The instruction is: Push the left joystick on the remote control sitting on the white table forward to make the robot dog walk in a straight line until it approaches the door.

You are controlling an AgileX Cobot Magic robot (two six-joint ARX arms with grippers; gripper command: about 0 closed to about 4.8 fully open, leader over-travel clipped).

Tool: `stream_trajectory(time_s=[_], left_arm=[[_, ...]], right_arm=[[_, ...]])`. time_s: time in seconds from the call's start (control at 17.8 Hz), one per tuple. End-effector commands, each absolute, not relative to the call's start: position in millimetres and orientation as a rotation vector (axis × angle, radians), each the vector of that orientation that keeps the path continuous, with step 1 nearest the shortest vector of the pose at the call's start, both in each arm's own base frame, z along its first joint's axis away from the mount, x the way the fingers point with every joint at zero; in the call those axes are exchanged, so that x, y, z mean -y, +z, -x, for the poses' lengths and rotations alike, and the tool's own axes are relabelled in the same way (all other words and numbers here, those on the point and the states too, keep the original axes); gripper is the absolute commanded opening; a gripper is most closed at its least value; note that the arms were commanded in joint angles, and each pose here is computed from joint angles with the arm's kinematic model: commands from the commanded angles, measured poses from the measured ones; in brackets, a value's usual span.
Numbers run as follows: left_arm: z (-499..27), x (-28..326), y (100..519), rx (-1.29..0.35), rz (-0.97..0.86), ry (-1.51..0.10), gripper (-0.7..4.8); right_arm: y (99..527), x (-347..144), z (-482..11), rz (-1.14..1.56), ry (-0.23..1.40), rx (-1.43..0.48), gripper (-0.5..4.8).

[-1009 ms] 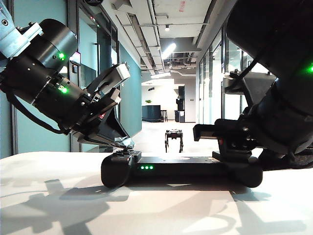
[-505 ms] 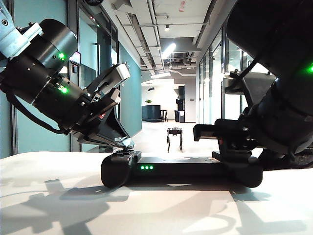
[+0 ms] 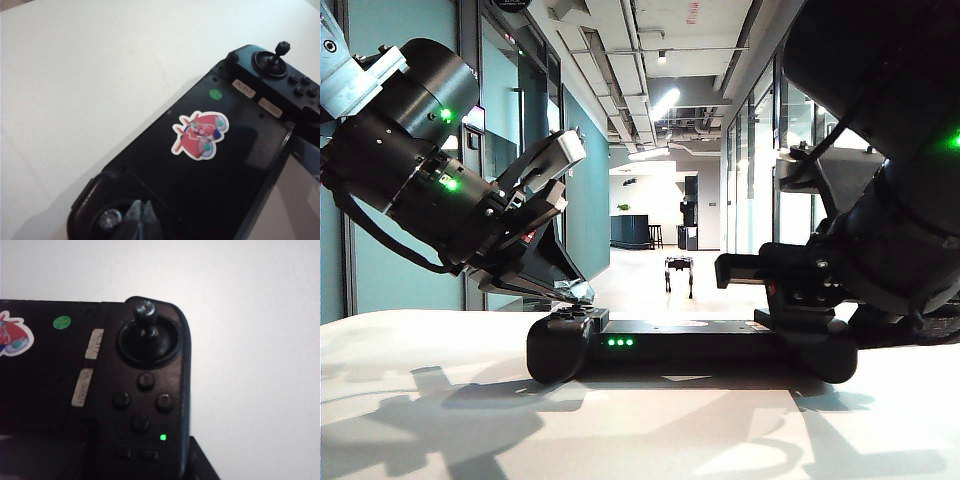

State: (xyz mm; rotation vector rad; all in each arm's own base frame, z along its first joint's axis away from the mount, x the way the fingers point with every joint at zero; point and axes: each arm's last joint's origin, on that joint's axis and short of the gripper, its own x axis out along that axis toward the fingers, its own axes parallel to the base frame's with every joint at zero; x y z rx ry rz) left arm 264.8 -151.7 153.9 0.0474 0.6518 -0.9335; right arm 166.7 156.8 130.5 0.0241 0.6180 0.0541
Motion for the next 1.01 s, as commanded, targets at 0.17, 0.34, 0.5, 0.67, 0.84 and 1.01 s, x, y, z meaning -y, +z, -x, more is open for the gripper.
stream_trajectory(time_s=[0.17, 0.34, 0.5, 0.67, 0.84, 1.01], left_arm=[[-255.9, 147.6, 164.3, -0.713, -0.027, -0.95, -0.06], [-241.9, 140.3, 190.8, -0.697, -0.017, -0.948, -0.06], [-223.8, 130.8, 217.4, -0.698, 0.039, -0.921, -0.06], [-204.2, 118.5, 238.7, -0.704, 0.07, -0.829, -0.06], [-189.3, 107.5, 250.2, -0.699, 0.042, -0.72, -0.06], [-180.9, 102.9, 258.7, -0.675, 0.06, -0.709, -0.06]], right_arm=[[132.7, -157.7, -167.4, -0.041, 0.063, -0.61, 1.07], [132.7, -157.7, -167.4, -0.042, 0.063, -0.61, 1.07], [132.7, -157.7, -167.4, -0.042, 0.063, -0.61, 1.07], [132.6, -157.7, -167.4, -0.03, 0.067, -0.61, 1.07], [132.6, -157.6, -167.5, -0.012, 0.072, -0.609, 1.31], [132.6, -157.7, -167.4, -0.013, 0.072, -0.609, 2.07]])
